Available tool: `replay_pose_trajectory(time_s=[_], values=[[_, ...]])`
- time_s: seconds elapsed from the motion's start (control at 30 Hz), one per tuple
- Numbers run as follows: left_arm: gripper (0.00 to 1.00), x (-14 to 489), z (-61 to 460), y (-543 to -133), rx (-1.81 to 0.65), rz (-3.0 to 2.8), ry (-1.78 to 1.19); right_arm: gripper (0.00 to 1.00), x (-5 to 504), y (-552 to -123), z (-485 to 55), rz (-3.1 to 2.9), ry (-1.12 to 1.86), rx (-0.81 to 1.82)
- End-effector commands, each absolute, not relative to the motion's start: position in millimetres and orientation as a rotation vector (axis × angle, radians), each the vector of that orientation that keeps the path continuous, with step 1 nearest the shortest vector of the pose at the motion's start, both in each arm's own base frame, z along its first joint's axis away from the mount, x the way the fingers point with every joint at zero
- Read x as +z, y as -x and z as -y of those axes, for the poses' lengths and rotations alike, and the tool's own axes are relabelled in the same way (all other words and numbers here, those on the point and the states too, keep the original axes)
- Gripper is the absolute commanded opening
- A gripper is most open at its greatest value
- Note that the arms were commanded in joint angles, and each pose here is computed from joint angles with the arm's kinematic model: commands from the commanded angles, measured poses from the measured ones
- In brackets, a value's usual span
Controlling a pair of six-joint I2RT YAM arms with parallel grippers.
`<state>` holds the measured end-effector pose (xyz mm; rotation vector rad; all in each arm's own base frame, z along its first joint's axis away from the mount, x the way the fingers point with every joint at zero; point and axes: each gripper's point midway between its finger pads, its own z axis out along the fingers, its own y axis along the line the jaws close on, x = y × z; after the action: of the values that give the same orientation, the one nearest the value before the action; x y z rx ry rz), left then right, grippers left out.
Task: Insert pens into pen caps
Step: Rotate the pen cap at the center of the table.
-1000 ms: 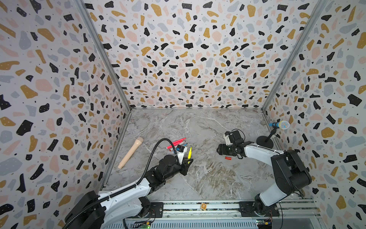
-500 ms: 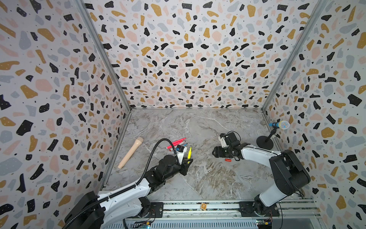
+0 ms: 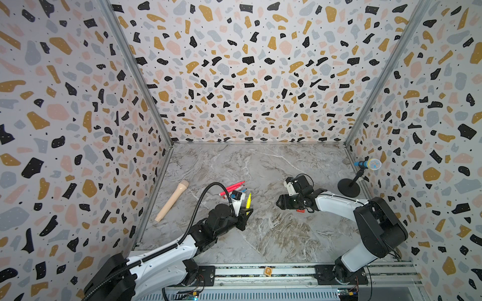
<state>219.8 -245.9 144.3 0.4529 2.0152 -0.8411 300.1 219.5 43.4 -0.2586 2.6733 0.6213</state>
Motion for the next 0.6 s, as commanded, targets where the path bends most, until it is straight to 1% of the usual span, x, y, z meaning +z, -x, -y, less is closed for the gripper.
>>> replay_pose_trajectory(time_s=[0.0, 0.17, 0.57], values=[[0.0, 149, 243, -220, -0.83, -1.984, -0.45, 0.65, 66, -309, -216, -2.628, 0.267, 0.557], [0.0, 148, 241, -220, -0.826, -1.984, -0.445, 0.66, 60, -310, -215, -2.648, 0.271, 0.528], [0.0, 152, 240, -220, -0.824, -1.98, -0.434, 0.66, 49, -326, -234, -2.659, 0.302, 0.563]])
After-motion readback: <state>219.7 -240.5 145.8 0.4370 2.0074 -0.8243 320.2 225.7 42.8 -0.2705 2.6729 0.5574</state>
